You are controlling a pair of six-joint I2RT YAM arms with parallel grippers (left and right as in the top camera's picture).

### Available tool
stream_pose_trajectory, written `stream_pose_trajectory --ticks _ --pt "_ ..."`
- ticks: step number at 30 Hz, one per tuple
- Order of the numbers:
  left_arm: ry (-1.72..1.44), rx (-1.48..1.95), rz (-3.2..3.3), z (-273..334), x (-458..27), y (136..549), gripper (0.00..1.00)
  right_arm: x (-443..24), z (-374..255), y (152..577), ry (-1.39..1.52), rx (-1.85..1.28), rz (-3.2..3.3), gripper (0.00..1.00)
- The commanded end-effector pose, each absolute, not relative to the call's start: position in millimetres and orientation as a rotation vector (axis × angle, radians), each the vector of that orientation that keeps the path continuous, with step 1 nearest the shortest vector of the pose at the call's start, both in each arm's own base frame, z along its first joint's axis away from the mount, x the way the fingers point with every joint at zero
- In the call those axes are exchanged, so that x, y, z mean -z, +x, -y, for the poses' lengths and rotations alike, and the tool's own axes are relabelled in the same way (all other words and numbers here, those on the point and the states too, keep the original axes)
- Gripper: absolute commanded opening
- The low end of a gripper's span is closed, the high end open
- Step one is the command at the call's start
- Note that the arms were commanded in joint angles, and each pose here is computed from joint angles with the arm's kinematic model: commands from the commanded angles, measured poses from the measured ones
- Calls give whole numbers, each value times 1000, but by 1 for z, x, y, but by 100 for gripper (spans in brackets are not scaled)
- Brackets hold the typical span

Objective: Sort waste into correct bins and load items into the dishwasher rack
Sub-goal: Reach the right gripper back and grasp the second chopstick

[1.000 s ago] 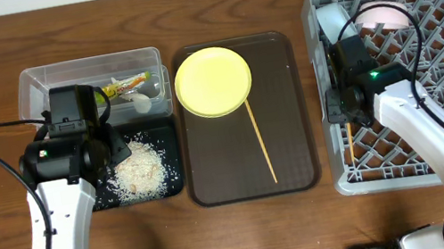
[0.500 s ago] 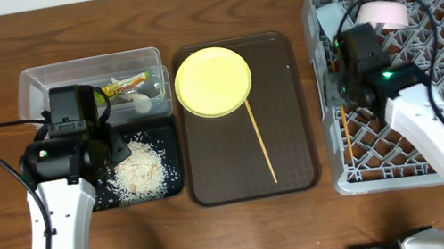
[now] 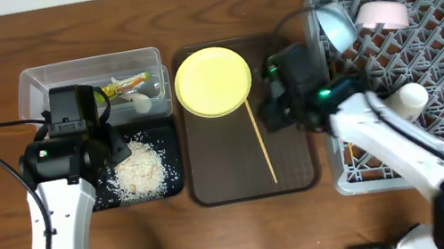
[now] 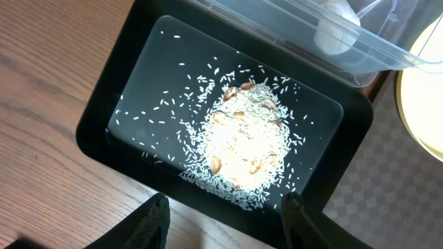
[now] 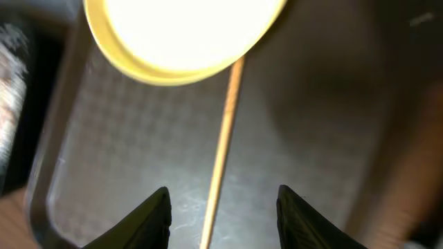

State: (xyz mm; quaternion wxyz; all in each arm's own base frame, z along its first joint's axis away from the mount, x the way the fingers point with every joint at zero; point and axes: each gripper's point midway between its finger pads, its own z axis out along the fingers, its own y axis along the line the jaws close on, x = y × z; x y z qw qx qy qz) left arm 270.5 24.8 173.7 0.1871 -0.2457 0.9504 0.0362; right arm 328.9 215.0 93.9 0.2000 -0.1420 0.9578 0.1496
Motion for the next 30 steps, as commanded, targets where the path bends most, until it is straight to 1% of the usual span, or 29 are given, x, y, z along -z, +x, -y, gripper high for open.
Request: stream_pose_trajectory --ticks 1,8,12,14,18,19,25,30 --pt "-717 -103 -2670 -27 -174 270 55 -62 -227 322 -426 -316 -2735 48" --pt "-716 -103 -2670 -27 -174 270 55 -10 -227 328 -387 -73 -2760 48" --pt "-717 -103 -2670 -27 -174 270 55 13 -228 326 -377 -47 -2793 45" --pt "-717 -103 -2670 -27 -174 270 55 22 -227 323 -361 -36 -2820 35" --pt "-716 -103 -2670 -27 -174 270 55 28 -223 316 -331 -23 -2859 5" --pt "-717 -103 -2670 -27 -174 270 55 28 -222 316 -307 -23 -2865 1" --pt "-717 -103 -2671 -27 -174 270 55 22 -202 318 -175 9 -2897 1" --pt "-717 -103 -2671 -27 -174 270 55 2 -177 326 -52 45 -2879 1"
